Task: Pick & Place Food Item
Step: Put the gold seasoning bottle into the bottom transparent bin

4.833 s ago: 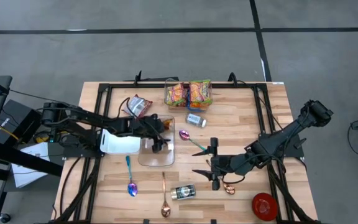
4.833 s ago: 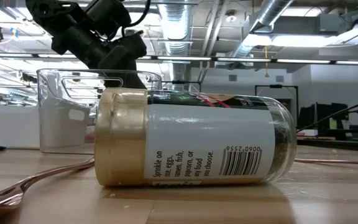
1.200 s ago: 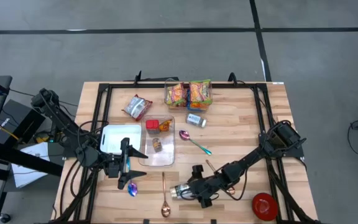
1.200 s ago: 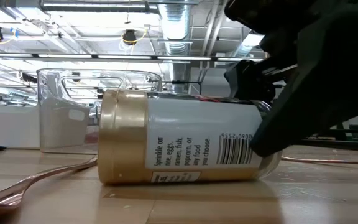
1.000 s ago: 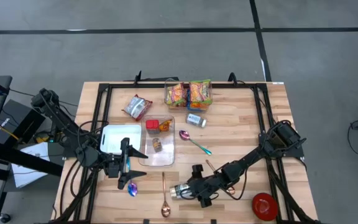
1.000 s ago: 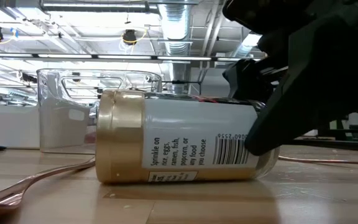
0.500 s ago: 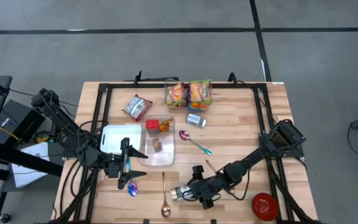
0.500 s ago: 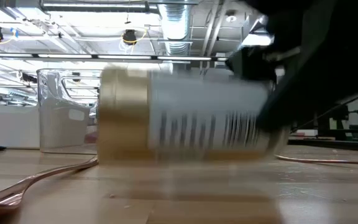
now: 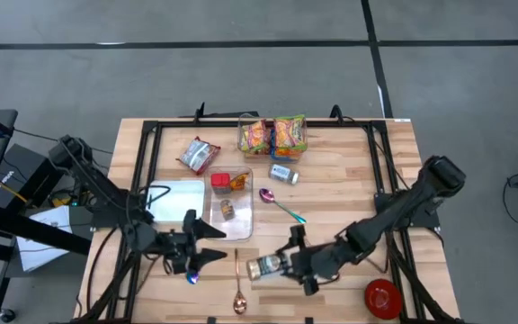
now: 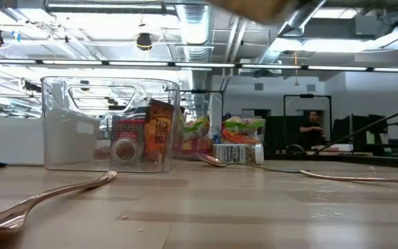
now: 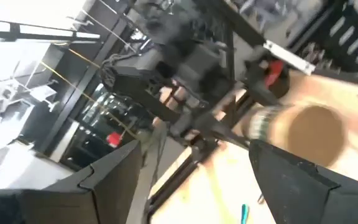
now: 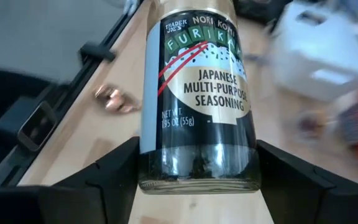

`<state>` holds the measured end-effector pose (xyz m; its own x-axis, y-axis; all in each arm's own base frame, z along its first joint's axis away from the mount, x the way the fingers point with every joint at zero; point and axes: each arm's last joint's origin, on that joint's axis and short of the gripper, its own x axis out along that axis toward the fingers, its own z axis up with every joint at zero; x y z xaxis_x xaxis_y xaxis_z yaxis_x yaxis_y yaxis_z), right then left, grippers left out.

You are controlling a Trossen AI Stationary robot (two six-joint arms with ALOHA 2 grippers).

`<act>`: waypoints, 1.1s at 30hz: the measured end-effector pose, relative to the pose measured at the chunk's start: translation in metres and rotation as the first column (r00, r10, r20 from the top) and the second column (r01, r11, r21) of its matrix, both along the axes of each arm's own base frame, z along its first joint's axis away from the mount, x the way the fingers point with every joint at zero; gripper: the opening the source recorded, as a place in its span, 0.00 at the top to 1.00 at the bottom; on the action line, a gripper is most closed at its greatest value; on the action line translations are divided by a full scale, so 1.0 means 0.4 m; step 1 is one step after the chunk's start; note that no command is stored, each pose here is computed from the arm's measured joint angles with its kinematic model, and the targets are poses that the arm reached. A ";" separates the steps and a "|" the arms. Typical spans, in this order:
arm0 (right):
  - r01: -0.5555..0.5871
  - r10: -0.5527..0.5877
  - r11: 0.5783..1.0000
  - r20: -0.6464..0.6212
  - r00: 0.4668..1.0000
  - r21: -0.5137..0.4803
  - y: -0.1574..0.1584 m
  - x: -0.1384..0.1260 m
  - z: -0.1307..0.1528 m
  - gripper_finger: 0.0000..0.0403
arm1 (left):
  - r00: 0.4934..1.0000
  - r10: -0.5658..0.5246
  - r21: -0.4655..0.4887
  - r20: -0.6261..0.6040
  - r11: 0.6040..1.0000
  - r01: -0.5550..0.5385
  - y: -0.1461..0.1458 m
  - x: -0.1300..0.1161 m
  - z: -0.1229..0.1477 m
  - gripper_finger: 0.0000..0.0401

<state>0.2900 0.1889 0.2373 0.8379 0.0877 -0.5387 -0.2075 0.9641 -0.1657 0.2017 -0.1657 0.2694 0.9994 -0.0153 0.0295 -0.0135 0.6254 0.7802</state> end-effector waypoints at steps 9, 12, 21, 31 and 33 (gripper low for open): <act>0.004 -0.003 1.000 0.038 0.999 -0.016 -0.038 -0.017 0.057 0.33 | 0.989 0.134 0.196 -0.065 0.973 -0.119 -0.075 0.104 -0.028 0.18; -0.001 0.002 1.000 0.027 1.000 -0.024 -0.038 -0.018 0.053 0.33 | 0.986 0.149 0.201 -0.067 0.970 -0.133 -0.094 0.135 -0.032 0.14; -0.001 0.002 0.999 0.019 1.000 -0.035 -0.042 -0.023 0.057 0.33 | 0.966 0.180 0.101 -0.184 0.981 -0.164 -0.133 0.177 -0.020 0.03; 0.012 -0.011 0.998 0.018 1.000 -0.067 -0.048 -0.028 0.060 0.33 | 0.966 0.171 0.067 -0.196 0.985 -0.161 -0.136 0.175 -0.019 0.04; 0.020 -0.018 0.998 0.035 0.999 -0.057 -0.051 -0.026 0.069 0.33 | 0.967 0.164 0.066 -0.198 0.986 -0.154 -0.137 0.176 -0.019 0.03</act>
